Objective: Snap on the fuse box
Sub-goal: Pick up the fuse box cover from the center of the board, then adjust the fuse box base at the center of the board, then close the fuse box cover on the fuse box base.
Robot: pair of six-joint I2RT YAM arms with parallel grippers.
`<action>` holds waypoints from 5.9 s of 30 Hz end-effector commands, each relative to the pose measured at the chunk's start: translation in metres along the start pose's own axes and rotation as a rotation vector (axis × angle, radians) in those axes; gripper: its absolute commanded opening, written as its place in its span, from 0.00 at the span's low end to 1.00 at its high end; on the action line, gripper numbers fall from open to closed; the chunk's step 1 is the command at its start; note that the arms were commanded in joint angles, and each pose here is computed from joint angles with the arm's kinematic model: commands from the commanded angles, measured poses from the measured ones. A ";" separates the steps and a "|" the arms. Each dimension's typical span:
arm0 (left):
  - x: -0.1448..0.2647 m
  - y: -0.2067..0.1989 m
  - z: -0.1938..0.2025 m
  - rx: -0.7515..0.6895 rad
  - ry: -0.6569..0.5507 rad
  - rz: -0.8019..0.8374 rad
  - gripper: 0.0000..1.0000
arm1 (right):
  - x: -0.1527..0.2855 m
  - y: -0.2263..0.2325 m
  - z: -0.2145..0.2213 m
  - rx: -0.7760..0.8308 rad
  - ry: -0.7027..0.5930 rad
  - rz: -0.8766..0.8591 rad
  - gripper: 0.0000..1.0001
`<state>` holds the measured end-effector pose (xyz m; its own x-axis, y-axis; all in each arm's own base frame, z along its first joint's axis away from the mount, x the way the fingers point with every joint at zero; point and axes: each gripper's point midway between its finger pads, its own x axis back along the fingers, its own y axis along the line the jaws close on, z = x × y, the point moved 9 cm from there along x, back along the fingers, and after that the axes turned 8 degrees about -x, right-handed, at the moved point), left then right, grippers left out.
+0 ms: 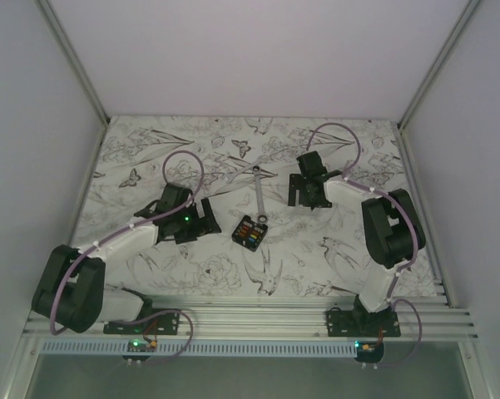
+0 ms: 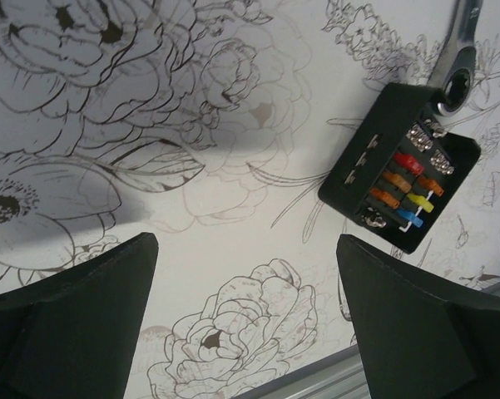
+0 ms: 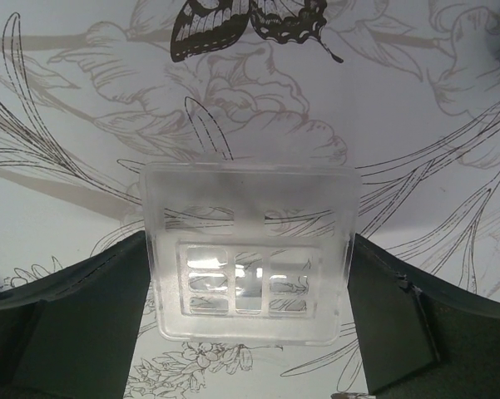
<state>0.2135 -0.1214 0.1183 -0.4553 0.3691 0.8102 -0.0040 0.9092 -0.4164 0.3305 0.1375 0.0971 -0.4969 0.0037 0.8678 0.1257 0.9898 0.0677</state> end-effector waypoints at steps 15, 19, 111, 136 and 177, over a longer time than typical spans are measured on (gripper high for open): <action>-0.048 -0.034 -0.040 -0.096 0.067 0.002 0.51 | 0.079 -0.004 -0.002 0.018 -0.149 -0.175 0.72; -0.060 -0.038 -0.029 -0.105 0.119 0.001 0.40 | 0.094 -0.004 0.005 0.025 -0.165 -0.223 0.73; -0.050 -0.043 0.045 0.037 0.111 0.017 0.81 | 0.083 0.086 0.106 0.148 -0.026 -0.138 1.00; -0.050 -0.093 0.023 -0.054 0.113 0.166 0.69 | 0.120 0.041 0.087 0.148 -0.083 -0.292 0.92; -0.073 -0.082 0.048 -0.079 0.284 0.043 0.20 | 0.076 0.027 0.162 0.239 0.352 -0.543 0.11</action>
<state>0.2270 -0.2613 0.1076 -0.2763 0.5825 0.7644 0.1504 0.8118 -0.5642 0.2014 0.1775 0.1145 -0.3963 -0.4466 0.8022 -0.2281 0.8942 0.3851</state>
